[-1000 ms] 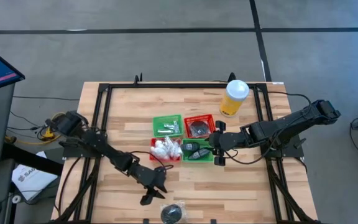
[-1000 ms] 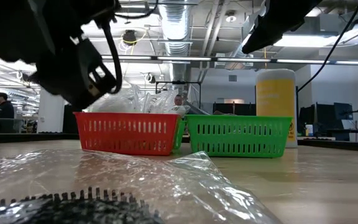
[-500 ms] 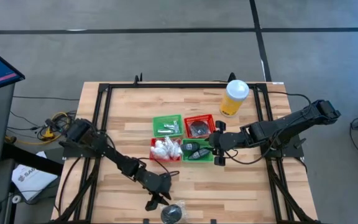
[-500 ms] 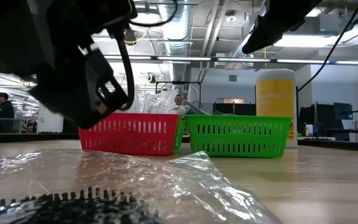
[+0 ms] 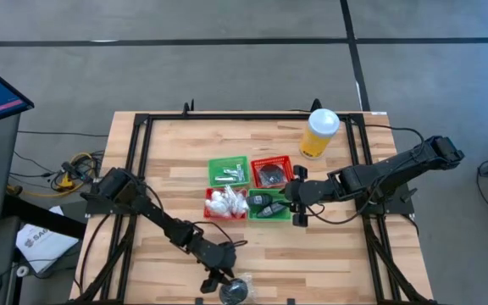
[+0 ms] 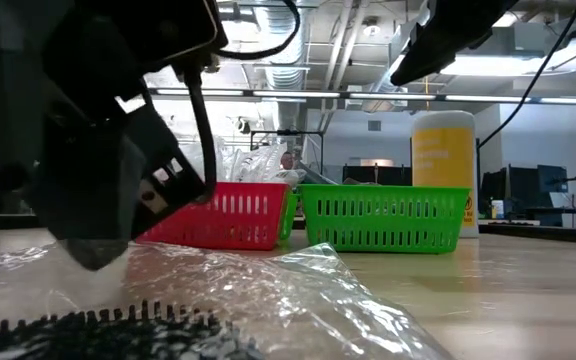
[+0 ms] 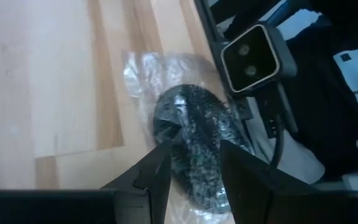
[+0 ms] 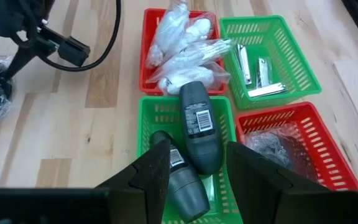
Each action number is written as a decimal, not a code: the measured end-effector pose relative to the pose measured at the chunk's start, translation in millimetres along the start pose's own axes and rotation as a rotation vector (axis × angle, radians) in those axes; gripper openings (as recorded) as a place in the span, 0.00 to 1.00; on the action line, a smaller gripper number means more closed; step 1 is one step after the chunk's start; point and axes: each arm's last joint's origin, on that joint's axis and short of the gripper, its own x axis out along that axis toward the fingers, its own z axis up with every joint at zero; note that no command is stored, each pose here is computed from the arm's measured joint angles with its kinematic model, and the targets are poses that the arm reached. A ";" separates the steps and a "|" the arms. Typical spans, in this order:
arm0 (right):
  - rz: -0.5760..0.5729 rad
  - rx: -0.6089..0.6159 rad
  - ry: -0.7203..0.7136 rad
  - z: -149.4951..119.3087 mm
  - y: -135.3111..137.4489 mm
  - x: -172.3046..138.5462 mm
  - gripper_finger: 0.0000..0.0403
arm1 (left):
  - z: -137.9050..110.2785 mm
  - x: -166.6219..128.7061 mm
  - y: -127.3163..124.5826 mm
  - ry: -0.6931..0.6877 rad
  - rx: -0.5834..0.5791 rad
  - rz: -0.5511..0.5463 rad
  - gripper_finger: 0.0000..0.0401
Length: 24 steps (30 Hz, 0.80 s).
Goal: Pick & Place Travel size toiletries
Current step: Put the black hairbrush into the right red basket
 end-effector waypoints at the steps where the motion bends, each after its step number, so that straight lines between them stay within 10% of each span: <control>1: 0.000 0.000 0.000 0.0 0.0 0.0 0.37 | 0.1 0.0 -0.1 -0.001 0.000 -0.001 0.32; 15: 0.001 0.002 -0.004 0.4 0.1 0.0 0.37 | -5.1 17.6 5.7 0.020 0.005 0.016 0.30; 24: 0.002 0.001 -0.004 0.4 0.1 0.0 0.37 | -5.1 18.6 6.0 0.039 0.061 0.003 0.02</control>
